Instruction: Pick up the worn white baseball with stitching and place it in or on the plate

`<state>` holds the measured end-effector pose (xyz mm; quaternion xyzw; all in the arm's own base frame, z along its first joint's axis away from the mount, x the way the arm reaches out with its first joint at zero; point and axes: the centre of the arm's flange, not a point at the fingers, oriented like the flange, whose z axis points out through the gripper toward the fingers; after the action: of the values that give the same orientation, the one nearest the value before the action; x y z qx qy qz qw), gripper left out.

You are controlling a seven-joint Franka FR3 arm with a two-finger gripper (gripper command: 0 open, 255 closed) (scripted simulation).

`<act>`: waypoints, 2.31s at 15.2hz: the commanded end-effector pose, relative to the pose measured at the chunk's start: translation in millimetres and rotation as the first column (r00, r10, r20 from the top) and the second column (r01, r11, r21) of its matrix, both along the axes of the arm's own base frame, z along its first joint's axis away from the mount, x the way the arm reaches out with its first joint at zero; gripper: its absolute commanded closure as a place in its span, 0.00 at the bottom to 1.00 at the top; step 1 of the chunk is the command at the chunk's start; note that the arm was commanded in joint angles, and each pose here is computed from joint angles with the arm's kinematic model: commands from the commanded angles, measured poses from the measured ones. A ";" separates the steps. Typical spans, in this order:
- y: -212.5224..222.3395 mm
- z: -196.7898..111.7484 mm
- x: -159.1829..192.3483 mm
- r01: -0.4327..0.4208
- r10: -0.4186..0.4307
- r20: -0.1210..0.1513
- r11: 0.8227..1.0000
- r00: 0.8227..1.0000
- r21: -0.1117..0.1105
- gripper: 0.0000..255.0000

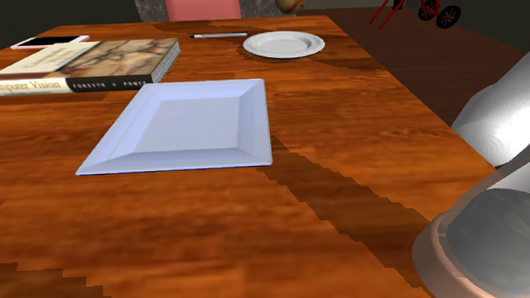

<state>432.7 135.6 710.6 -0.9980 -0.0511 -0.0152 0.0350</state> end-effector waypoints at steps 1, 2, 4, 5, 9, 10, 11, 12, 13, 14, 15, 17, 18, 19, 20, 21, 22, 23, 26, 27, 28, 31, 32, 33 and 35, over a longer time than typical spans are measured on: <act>-6.7 -6.5 9.2 0.000 0.000 0.001 1.000 1.000 0.000 1.00; -6.7 -11.8 9.2 0.000 0.000 0.001 1.000 1.000 0.000 1.00; -6.7 -22.3 9.2 0.000 0.000 0.001 1.000 1.000 0.000 1.00; -6.7 -27.6 9.2 0.000 0.000 0.001 1.000 1.000 0.000 1.00; -6.7 -48.7 9.2 0.000 0.000 0.001 1.000 1.000 0.000 1.00; -6.7 -54.0 9.2 0.000 0.000 0.001 1.000 1.000 0.000 1.00; -6.7 -59.3 9.2 0.000 0.000 0.001 1.000 1.000 0.000 1.00; -6.7 -64.6 9.2 0.000 0.000 0.001 1.000 1.000 0.000 1.00; -6.7 -69.8 9.2 0.000 0.000 0.001 1.000 1.000 0.000 1.00; -6.7 -75.1 9.2 0.000 0.000 0.001 1.000 1.000 0.000 1.00; -6.7 -80.9 9.2 0.000 0.000 0.001 1.000 1.000 0.000 1.00; -6.7 -80.9 9.2 0.000 0.000 0.001 1.000 1.000 0.000 1.00; -6.7 -80.9 9.2 0.000 0.000 0.001 1.000 1.000 0.000 1.00; -6.7 -80.9 9.2 0.000 0.000 0.001 1.000 1.000 0.000 1.00; -6.7 -80.9 9.2 0.000 0.000 0.001 1.000 1.000 0.000 1.00; -6.7 -80.9 9.2 0.000 0.000 0.001 1.000 1.000 0.000 1.00; -6.7 -80.9 9.2 0.000 0.000 0.001 1.000 1.000 0.000 1.00; -6.7 -80.9 9.2 0.000 0.000 0.001 1.000 1.000 0.000 1.00; -6.7 -80.9 8.0 0.000 0.000 0.001 1.000 1.000 0.000 0.00; -6.6 -80.9 7.6 0.000 0.000 0.001 1.000 1.000 0.000 0.00; -6.6 -80.9 7.5 0.000 0.000 0.001 1.000 1.000 0.000 0.00; -8.6 -54.6 8.5 0.000 0.000 0.001 1.000 1.000 0.000 0.00; -9.6 -41.4 8.1 0.000 0.000 0.001 1.000 1.000 0.000 0.00; -10.3 -31.0 7.8 0.000 0.000 0.001 1.000 1.000 0.000 0.00; -10.3 -31.1 7.8 0.000 0.000 0.001 1.000 1.000 0.000 0.00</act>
<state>440.5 126.9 676.7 -0.9979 -0.0514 -0.0159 0.0350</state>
